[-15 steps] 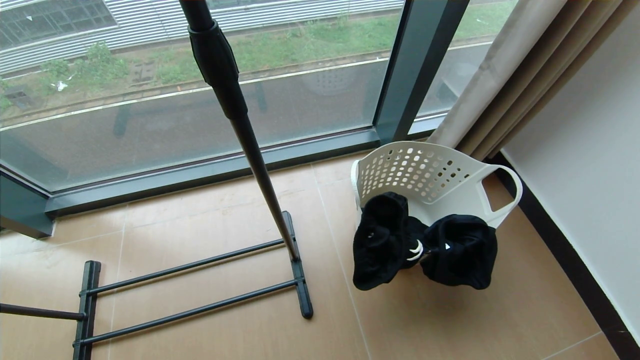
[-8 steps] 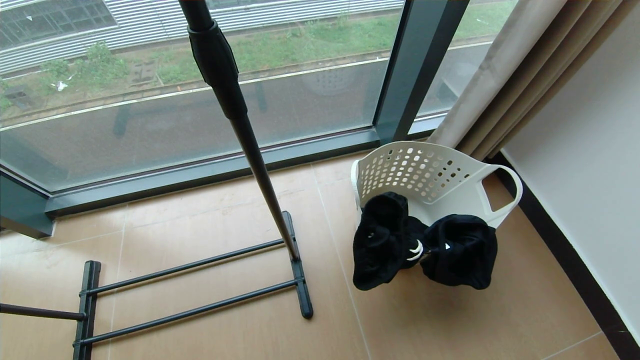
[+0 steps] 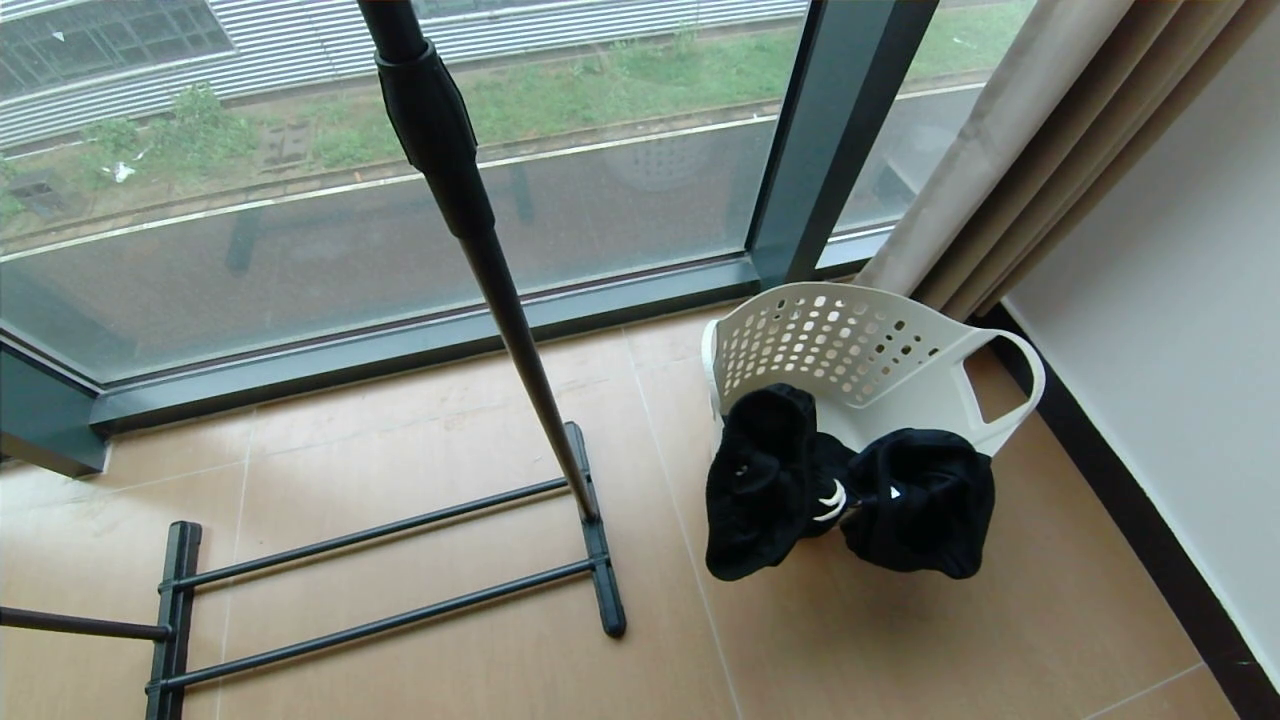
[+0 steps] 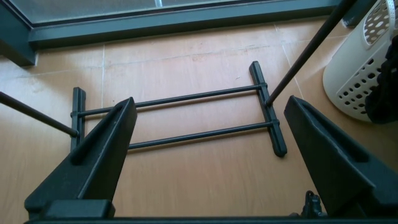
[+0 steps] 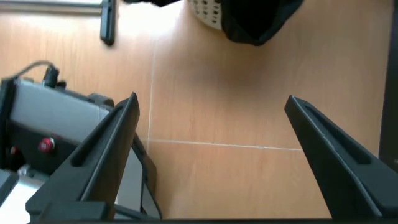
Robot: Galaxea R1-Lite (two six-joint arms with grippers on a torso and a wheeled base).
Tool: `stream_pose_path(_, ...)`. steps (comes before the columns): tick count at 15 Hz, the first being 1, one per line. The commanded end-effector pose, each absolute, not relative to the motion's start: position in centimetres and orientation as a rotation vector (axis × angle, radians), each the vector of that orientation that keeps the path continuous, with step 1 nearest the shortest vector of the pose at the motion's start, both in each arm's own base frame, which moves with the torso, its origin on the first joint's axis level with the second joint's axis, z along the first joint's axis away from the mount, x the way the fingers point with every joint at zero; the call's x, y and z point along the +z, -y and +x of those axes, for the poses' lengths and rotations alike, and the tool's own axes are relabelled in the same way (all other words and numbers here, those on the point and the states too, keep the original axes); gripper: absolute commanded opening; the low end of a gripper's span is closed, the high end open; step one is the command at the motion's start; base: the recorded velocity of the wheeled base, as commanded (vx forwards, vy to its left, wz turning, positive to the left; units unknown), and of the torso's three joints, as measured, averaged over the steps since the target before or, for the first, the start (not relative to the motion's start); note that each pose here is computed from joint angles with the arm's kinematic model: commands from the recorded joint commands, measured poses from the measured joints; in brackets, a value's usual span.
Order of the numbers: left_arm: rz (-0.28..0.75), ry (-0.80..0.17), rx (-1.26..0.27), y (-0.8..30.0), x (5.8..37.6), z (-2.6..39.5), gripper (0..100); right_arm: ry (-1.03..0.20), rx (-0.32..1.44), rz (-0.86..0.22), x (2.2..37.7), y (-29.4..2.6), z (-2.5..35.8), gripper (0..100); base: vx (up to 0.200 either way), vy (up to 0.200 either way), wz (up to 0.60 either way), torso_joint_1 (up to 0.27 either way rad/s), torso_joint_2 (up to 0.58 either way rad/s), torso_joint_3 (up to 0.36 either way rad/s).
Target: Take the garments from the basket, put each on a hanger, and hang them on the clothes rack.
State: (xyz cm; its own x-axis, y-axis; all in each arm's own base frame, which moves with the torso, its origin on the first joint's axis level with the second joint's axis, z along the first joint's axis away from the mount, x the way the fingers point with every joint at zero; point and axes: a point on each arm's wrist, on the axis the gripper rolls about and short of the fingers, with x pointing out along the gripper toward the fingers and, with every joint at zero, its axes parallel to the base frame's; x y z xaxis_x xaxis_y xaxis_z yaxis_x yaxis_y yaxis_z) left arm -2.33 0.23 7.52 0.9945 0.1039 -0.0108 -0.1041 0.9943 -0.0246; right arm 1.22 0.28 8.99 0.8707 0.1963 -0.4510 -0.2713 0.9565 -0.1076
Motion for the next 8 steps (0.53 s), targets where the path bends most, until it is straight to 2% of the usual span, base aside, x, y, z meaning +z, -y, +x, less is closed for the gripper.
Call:
stream_pose_path(1,-0.025,-0.009,0.104,-0.2,7.5,-2.3,100,-0.566,0.37,-0.263,10.9,-1.7,5.1,100,0.0,0.0,0.0,0.0,0.0,0.0)
stream_pose_path(4,-0.025,-0.009,0.104,-0.2,7.5,-2.3,100,-0.612,0.427,-0.414,11.9,-3.6,9.3,100,0.0,0.0,0.0,0.0,0.0,0.0)
stream_pose_path(5,-0.025,-0.009,0.104,-0.2,7.5,-2.3,100,-0.644,0.418,-0.557,12.1,-4.5,11.7,100,0.0,0.0,0.0,0.0,0.0,0.0)
stream_pose_path(7,-0.025,-0.009,0.104,-0.2,7.5,-2.3,100,-0.644,0.418,-0.557,12.1,-4.5,11.7,100,0.0,0.0,0.0,0.0,0.0,0.0)
stream_pose_path(8,-0.025,-0.009,0.104,-0.2,7.5,-2.3,100,-0.672,0.459,-0.769,11.7,-6.8,17.4,100,0.0,0.0,0.0,0.0,0.0,0.0)
